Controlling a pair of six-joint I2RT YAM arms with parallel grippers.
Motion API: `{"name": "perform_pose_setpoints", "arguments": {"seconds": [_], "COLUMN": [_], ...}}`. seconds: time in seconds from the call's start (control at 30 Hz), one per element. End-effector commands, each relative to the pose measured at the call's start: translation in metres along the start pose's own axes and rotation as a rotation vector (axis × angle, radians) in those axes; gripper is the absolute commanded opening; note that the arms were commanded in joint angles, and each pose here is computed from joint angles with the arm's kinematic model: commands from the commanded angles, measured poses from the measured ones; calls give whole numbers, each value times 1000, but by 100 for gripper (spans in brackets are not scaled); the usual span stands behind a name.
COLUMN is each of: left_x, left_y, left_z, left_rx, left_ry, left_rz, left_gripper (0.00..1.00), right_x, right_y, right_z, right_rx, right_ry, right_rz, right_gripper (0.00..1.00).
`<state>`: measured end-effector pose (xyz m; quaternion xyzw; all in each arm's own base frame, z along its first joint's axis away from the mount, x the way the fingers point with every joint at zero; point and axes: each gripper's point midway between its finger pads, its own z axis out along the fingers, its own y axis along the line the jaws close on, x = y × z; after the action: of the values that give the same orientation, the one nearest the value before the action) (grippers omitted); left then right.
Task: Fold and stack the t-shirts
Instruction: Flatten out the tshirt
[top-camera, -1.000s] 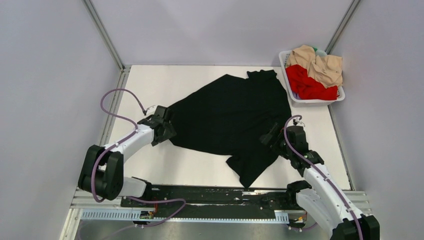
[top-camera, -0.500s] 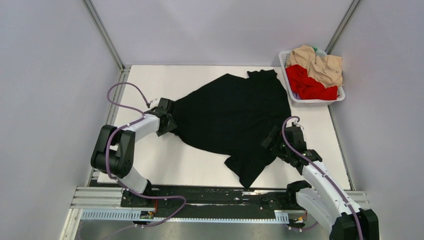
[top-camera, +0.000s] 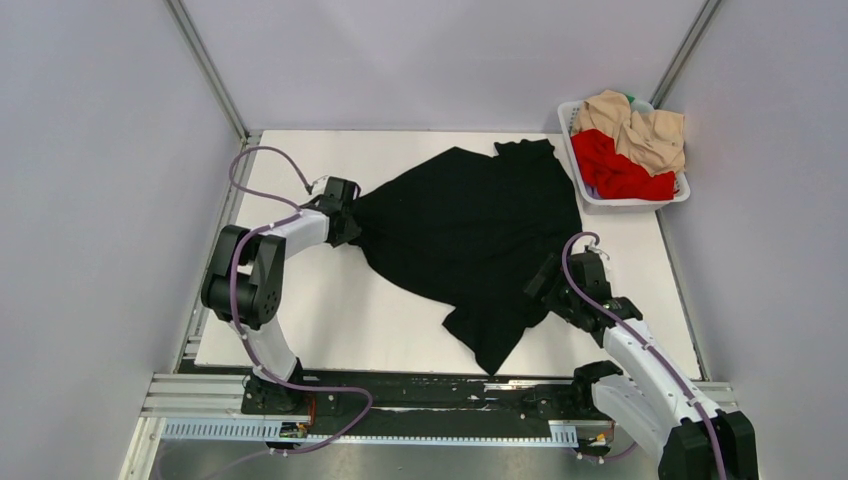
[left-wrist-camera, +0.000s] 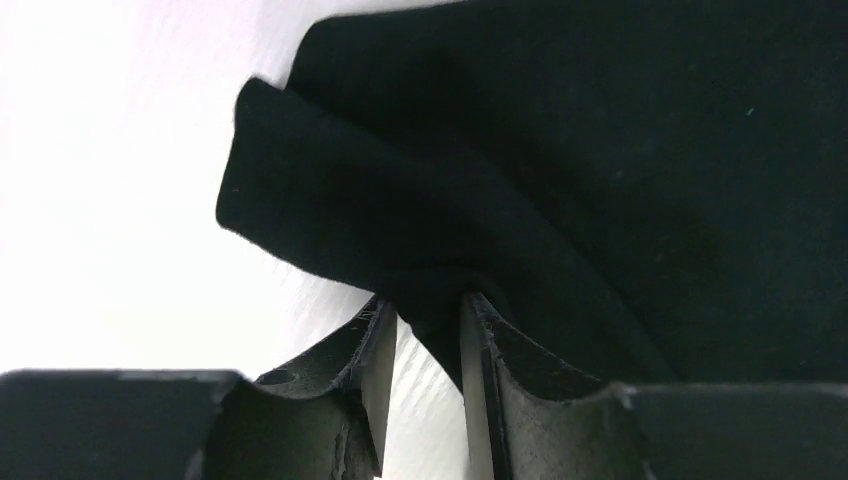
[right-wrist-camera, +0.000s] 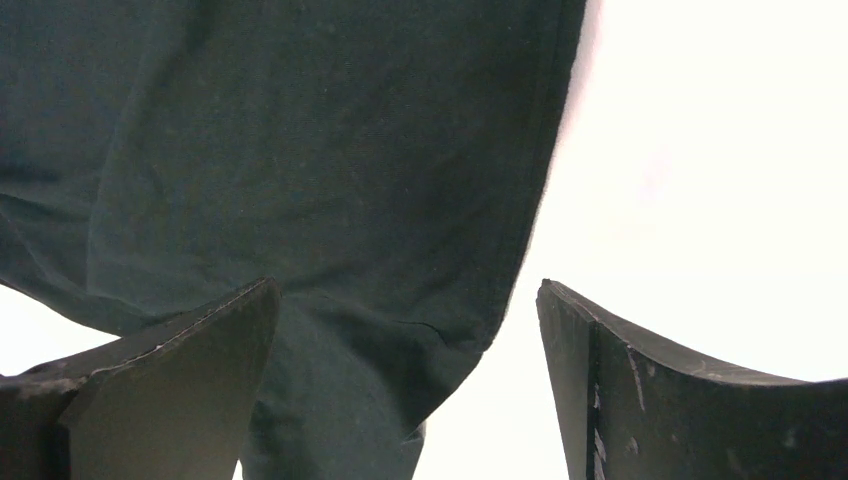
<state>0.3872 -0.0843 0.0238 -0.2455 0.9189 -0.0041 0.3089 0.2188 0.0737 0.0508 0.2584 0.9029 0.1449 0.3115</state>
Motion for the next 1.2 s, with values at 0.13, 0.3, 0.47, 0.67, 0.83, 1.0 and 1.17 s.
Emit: {"name": "perform_pose_setpoints", "arguments": {"seconds": [0.13,0.3,0.47,0.67,0.83,1.0,1.17], "left_x": [-3,-12,1,37,61,71,59], "left_y": [-12,-13,14,81,122,137,127], "left_z": [20,11,-32,-93,-138,-148,-151], "left_rx": [-3,6,-17,-256,-398,-482,-415], "left_ry": [32,2,15,73,166,233,157], "left_rz": [36,50,1,64,141,213,125], "left_gripper": [7,0,0,0,0,70,100], "right_x": [-19,-23,-23,-22,-17,-17,-16], "right_y": [7,6,12,14,15,10,12], "right_z": [-6,-6,-8,-7,-6,-4,-6], "right_rx": [10,21,-5,-11,-10,17,1], "right_ry": [-59,-69,-51,-30,9,16,16], "right_rz": [-17,-30,-78,-121,-136,-136,-136], "right_gripper": [100,100,100,100,100,100,100]}}
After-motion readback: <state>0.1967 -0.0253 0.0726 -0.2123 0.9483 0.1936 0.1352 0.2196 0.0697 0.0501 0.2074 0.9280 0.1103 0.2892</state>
